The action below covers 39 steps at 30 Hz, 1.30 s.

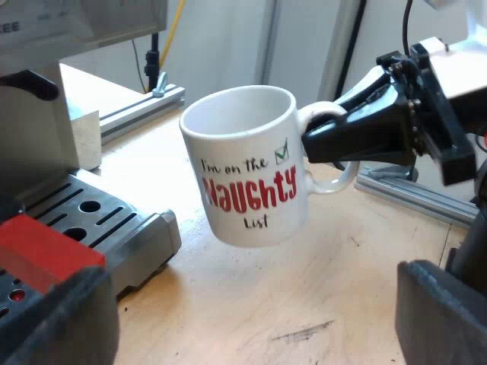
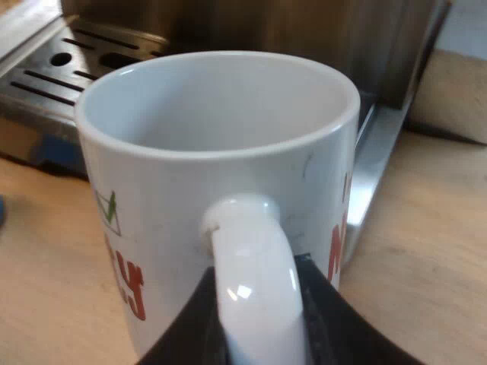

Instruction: Remove mug from coffee machine

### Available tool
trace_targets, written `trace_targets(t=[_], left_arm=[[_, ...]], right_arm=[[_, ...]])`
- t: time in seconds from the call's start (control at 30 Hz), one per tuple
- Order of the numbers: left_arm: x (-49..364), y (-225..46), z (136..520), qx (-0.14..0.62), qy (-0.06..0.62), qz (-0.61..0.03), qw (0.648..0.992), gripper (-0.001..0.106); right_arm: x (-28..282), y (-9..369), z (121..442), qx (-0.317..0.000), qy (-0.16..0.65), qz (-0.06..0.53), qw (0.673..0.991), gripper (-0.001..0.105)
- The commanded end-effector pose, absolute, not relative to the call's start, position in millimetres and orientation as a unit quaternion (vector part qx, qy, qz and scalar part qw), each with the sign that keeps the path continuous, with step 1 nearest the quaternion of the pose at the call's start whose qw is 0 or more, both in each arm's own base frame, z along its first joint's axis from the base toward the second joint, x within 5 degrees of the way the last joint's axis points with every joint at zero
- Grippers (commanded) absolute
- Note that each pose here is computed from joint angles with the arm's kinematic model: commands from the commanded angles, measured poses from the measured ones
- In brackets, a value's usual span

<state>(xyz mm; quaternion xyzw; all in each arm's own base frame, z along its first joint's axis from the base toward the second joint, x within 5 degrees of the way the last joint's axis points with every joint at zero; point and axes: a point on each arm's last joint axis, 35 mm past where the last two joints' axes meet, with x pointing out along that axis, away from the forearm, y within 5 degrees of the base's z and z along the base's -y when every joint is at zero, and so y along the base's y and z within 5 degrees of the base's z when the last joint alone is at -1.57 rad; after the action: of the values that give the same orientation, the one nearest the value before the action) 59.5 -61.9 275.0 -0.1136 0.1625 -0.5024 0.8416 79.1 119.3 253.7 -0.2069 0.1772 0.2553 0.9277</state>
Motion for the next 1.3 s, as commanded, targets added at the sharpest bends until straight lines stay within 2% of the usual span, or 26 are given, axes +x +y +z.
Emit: trace_targets(t=[0.03, 0.1, 0.2, 0.37, 0.63, 0.73, 0.87, 1.07, 1.3], left_arm=[[58.1, -62.1, 279.7, -0.119, 0.154, -0.505, 0.841, 0.076], [58.0, -62.2, 279.7, -0.118, 0.154, -0.506, 0.841, 0.076], [58.2, -62.3, 278.6, -0.118, 0.156, -0.505, 0.84, 0.076], [60.0, -63.6, 269.0, -0.117, 0.168, -0.503, 0.84, 0.076], [60.4, -63.9, 266.3, -0.117, 0.171, -0.502, 0.839, 0.076], [60.4, -63.9, 266.3, -0.117, 0.171, -0.502, 0.839, 0.076], [60.4, -63.9, 266.3, -0.117, 0.171, -0.502, 0.839, 0.076], [60.4, -63.9, 266.3, -0.117, 0.171, -0.502, 0.839, 0.076], [60.4, -63.9, 266.3, -0.117, 0.171, -0.502, 0.839, 0.076]], right_arm=[[79.6, 113.4, 260.5, -0.152, 0.182, 0.197, 0.951, 0.0], [79.7, 112.1, 257.4, -0.135, 0.188, 0.18, 0.956, 0.0], [80.2, 110.2, 253.8, -0.135, 0.185, 0.155, 0.961, 0.0], [80.9, 104.8, 244.4, -0.159, 0.174, 0.098, 0.967, 0.0], [82.4, 100.5, 243.7, -0.175, 0.148, 0.024, 0.973, 0.0], [82.6, 100.6, 242.5, -0.175, 0.147, 0.021, 0.973, 0.0], [82.5, 100.3, 218.0, -0.165, 0.141, 0.021, 0.976, 0.0], [82.2, 98.6, 202.5, -0.149, 0.128, 0.009, 0.981, 0.0], [84.1, 93.9, 187.7, -0.154, 0.133, -0.008, 0.979, 0.0]])
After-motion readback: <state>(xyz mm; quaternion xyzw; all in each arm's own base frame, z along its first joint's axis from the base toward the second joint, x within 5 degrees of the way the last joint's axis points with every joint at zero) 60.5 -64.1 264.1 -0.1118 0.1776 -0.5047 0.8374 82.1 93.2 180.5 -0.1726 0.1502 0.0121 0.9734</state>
